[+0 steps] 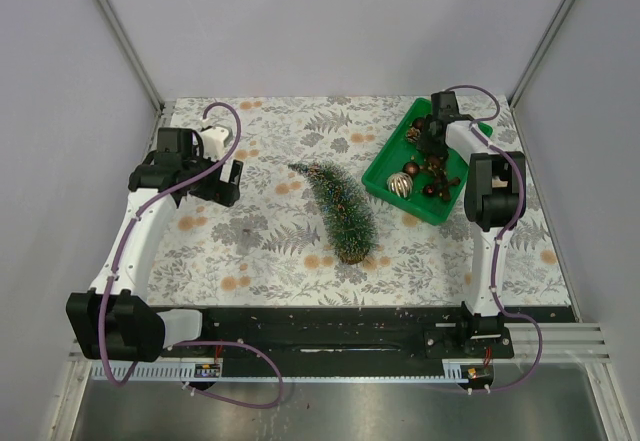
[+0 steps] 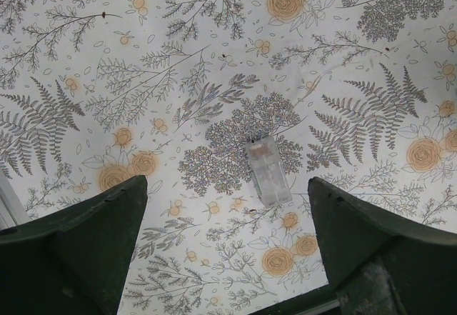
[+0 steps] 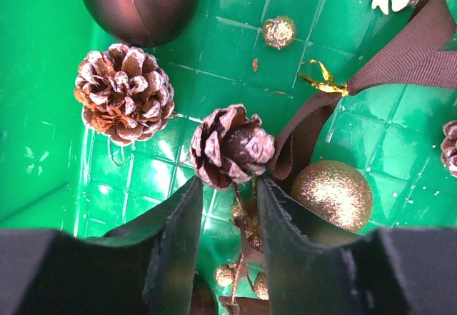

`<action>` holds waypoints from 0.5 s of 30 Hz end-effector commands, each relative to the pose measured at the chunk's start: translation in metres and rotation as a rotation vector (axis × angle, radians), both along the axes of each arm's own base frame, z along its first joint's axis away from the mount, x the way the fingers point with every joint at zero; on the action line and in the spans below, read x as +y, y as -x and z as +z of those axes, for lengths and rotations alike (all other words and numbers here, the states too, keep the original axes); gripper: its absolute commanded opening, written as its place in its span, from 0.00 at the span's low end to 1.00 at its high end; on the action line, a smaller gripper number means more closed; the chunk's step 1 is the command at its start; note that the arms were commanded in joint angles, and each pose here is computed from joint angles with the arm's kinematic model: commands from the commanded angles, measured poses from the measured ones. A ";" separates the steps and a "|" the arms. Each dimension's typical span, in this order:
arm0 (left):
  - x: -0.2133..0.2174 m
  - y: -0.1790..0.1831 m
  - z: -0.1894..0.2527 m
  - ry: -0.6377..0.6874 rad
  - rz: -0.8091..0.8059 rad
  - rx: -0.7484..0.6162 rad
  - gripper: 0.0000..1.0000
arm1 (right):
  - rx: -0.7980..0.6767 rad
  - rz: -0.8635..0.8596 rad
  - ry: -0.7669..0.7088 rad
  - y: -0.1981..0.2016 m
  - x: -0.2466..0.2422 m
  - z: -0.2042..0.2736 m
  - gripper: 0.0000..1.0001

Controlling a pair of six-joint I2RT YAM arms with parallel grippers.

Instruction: Decorate the small christmas tree

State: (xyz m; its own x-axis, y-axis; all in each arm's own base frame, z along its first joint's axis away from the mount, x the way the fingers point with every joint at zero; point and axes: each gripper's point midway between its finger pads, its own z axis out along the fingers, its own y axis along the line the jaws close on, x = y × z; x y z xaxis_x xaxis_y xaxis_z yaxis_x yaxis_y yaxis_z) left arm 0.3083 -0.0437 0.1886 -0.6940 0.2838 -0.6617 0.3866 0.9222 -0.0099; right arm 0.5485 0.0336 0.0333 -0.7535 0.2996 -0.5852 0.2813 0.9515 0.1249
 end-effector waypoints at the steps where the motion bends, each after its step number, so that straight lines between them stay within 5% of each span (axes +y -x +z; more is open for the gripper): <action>1: -0.001 -0.005 0.014 0.012 -0.008 -0.071 0.99 | -0.052 0.012 0.007 -0.008 0.004 0.017 0.42; 15: -0.003 -0.001 0.016 0.022 -0.013 -0.079 0.99 | -0.067 0.034 0.011 -0.023 0.006 0.022 0.54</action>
